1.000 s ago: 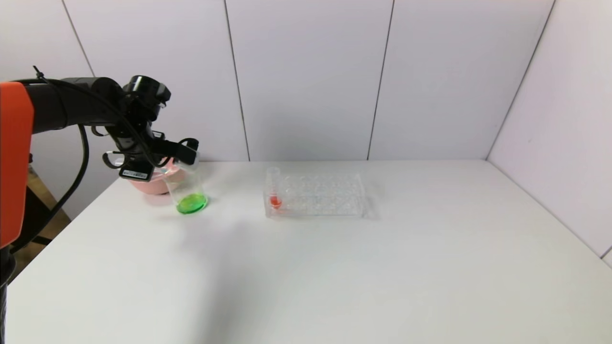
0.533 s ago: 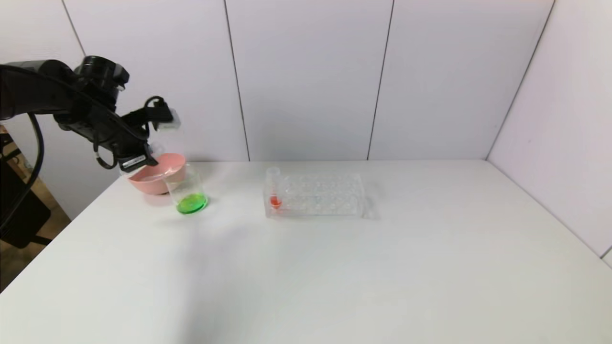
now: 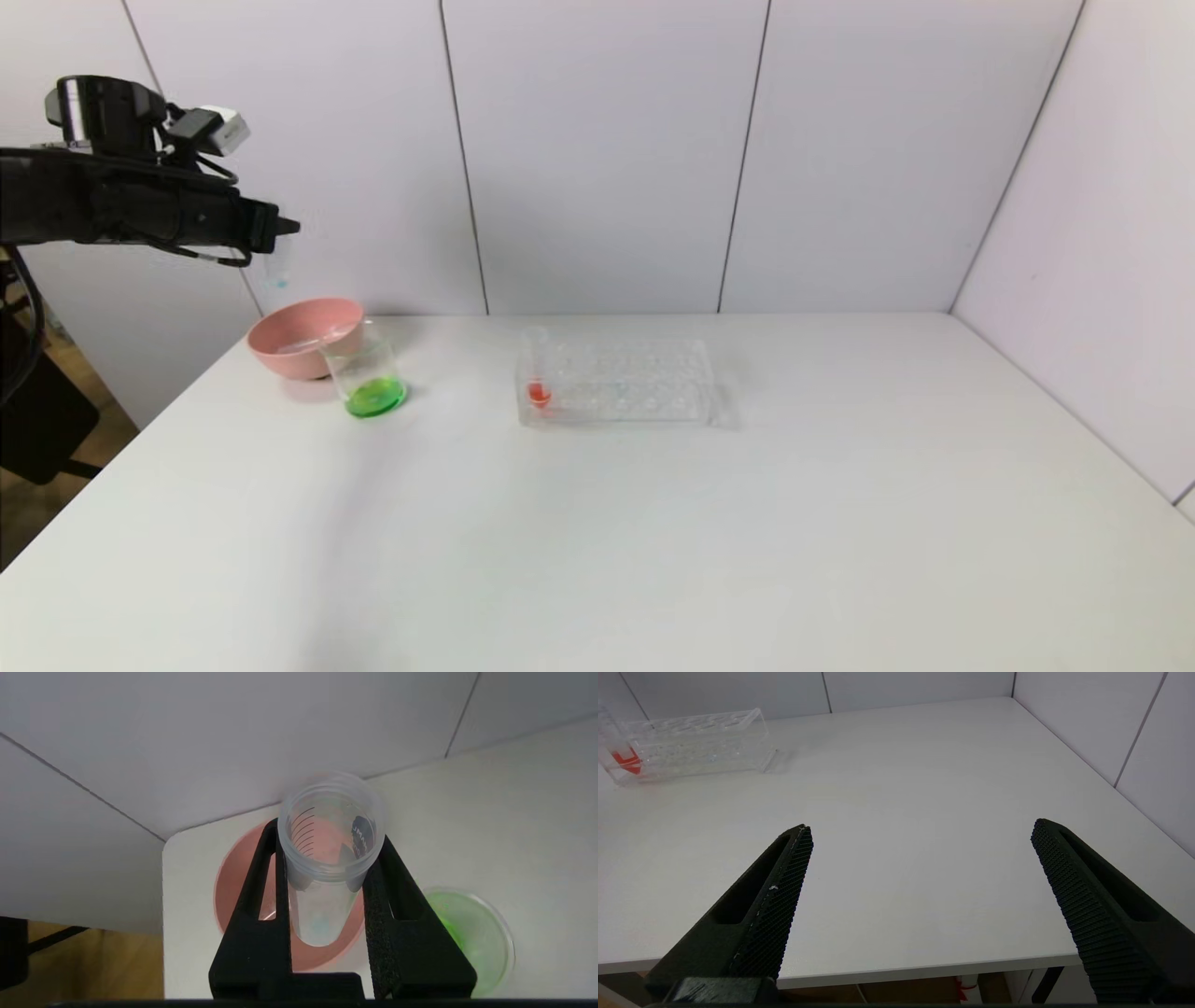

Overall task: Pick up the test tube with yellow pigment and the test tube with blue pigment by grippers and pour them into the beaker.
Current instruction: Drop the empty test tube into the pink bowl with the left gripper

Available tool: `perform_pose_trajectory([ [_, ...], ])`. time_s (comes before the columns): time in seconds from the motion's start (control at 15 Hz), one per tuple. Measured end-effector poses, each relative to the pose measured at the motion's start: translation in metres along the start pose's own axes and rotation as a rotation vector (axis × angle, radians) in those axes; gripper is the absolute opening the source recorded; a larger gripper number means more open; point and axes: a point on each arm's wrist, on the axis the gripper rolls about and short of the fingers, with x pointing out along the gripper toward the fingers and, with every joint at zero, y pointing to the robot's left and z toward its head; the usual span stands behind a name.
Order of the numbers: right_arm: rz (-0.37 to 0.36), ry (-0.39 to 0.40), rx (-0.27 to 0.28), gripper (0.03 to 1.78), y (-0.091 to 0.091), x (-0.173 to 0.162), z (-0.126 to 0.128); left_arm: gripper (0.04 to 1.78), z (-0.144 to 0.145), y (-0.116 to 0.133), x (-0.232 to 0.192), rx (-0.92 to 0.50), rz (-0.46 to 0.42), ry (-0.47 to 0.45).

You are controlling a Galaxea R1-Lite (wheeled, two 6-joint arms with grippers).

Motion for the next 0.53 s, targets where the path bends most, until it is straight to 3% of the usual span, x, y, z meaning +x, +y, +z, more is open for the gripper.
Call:
perform_pose_trajectory([
  [0.2,0.0,0.0,0.0,1.71,0.0,0.0,0.0,0.46,-0.019,0.01,0.016,-0.105,0.042,-0.081],
  [0.53,0.0,0.0,0.0,1.71,0.0,0.0,0.0,0.46,-0.056,0.021,0.044,-0.12,0.056,-0.058],
])
